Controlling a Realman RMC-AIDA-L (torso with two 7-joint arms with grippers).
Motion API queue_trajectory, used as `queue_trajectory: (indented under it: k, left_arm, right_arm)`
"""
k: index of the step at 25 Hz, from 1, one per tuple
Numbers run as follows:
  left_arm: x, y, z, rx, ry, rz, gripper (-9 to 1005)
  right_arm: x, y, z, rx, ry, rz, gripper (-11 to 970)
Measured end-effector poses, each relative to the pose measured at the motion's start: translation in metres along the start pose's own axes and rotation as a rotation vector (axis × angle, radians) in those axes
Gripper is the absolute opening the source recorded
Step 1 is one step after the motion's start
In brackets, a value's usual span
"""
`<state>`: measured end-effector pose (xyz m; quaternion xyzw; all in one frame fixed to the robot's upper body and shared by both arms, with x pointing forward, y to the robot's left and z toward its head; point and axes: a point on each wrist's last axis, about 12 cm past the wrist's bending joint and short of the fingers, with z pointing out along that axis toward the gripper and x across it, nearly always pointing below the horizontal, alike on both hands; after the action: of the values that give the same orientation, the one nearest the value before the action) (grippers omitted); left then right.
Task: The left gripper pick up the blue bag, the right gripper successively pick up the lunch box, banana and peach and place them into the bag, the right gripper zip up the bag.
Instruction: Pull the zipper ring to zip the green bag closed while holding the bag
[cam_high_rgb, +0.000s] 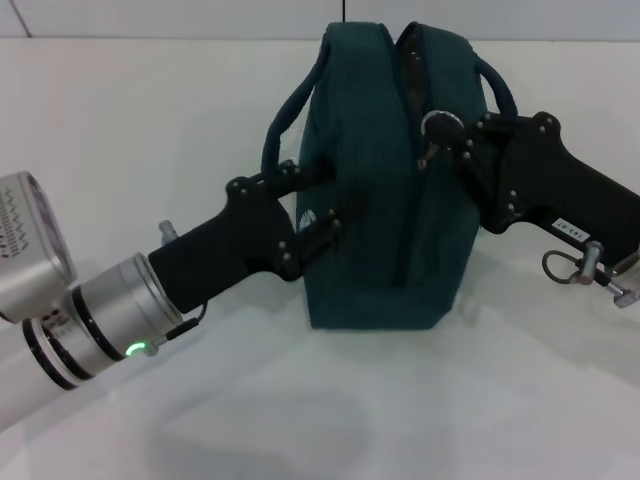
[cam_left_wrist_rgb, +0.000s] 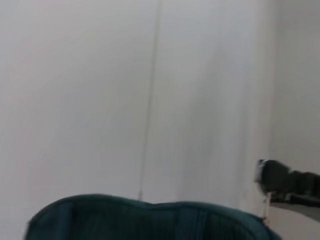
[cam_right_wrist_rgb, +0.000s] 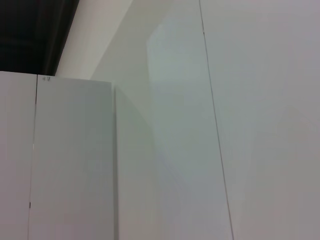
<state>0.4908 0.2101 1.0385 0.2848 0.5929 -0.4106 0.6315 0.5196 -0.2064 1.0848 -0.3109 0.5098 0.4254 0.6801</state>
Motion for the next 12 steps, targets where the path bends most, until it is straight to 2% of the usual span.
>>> queue_trajectory:
  k: [7, 12]
  left_arm:
    - [0.0020, 0.0021, -0.0048, -0.046, 0.001, 0.004, 398]
    - [0.0039, -0.0004, -0.0040, -0.016, 0.022, 0.074, 327]
  right_arm:
    - [0.0003, 0.0002, -0.0006, 0.002, 0.001, 0.006, 16]
    - [0.0007, 0.0005, -0.0020, 0.007, 0.002, 0.010, 16]
